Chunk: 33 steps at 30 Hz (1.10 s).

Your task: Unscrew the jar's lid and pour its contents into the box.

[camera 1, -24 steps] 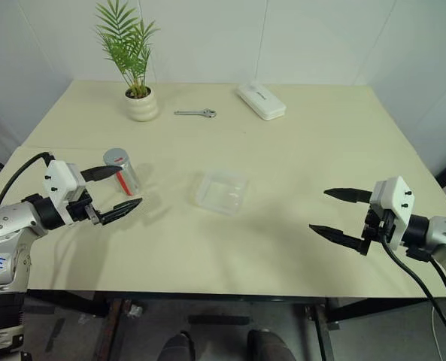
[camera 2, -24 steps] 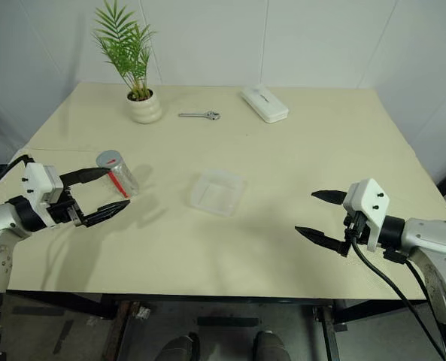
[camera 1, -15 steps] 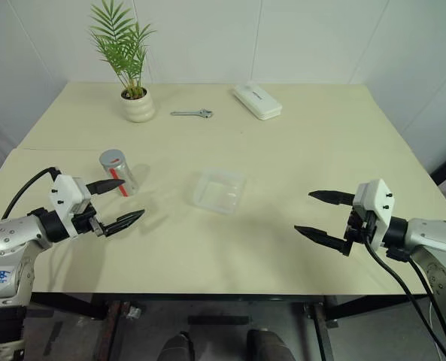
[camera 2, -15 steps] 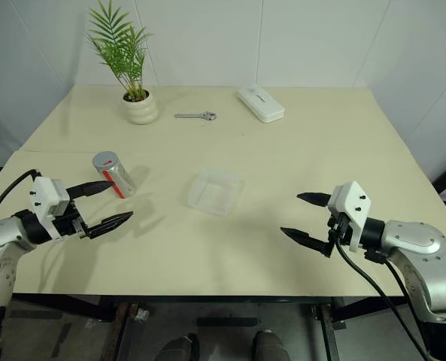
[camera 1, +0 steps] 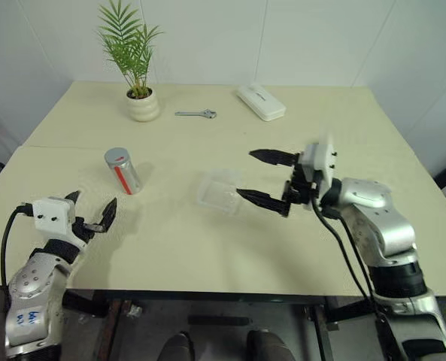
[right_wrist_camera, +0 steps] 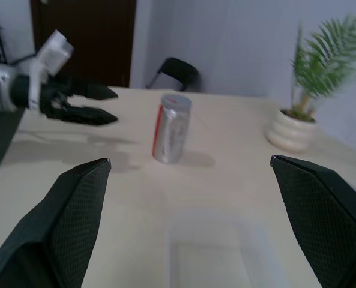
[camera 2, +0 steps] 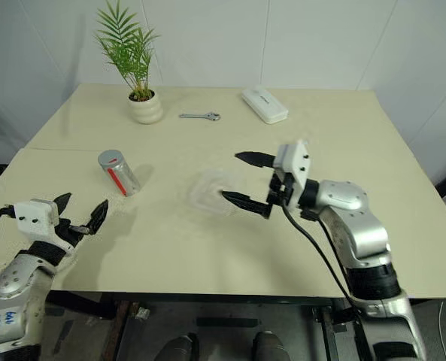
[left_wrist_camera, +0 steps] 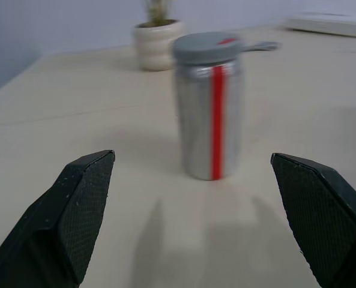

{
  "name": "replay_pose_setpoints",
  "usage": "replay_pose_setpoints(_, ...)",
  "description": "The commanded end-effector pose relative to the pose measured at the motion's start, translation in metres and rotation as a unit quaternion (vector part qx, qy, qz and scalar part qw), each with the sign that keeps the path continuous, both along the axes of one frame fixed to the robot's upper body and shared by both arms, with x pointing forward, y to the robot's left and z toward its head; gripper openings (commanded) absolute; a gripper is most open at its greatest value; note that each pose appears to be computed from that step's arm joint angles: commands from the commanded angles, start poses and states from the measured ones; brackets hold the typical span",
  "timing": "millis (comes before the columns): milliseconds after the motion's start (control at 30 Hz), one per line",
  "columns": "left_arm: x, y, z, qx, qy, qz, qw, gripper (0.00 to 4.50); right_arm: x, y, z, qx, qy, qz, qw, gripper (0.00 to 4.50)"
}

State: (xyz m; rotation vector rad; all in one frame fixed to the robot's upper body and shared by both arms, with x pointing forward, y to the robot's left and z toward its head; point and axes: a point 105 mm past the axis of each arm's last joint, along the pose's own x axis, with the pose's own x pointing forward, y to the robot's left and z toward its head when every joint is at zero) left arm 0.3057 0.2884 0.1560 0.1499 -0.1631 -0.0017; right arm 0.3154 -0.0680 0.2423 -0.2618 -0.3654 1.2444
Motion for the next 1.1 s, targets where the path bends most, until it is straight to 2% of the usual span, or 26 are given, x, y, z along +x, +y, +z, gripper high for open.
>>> replay_pose_setpoints(33, 0.009, -0.007, 0.018, 0.012, -0.038, 0.006, 0.999, 4.44, 0.0, 0.009, 0.011, 0.006, -0.029, 0.023, 0.999, 4.5)
replay_pose_setpoints(167, 0.019, -0.01, 0.024, 0.005, -0.053, 0.012, 0.999, 4.44, 0.002, 0.029, 0.025, 0.03, -0.048, 0.041, 0.998, 4.5)
replay_pose_setpoints(400, 0.024, -0.015, 0.025, 0.001, -0.056, 0.003, 0.998, 4.44, 0.001, 0.039, 0.025, 0.038, -0.056, 0.039, 0.997, 4.5)
replay_pose_setpoints(600, 0.049, -0.021, 0.027, 0.008, -0.053, -0.003, 0.999, 4.44, 0.0, 0.036, 0.018, 0.03, -0.053, 0.039, 0.997, 4.5)
replay_pose_setpoints(1100, 0.085, -0.031, 0.026, 0.001, -0.059, -0.016, 0.998, 4.44, -0.005, 0.036, 0.02, 0.04, -0.061, 0.022, 0.997, 4.5)
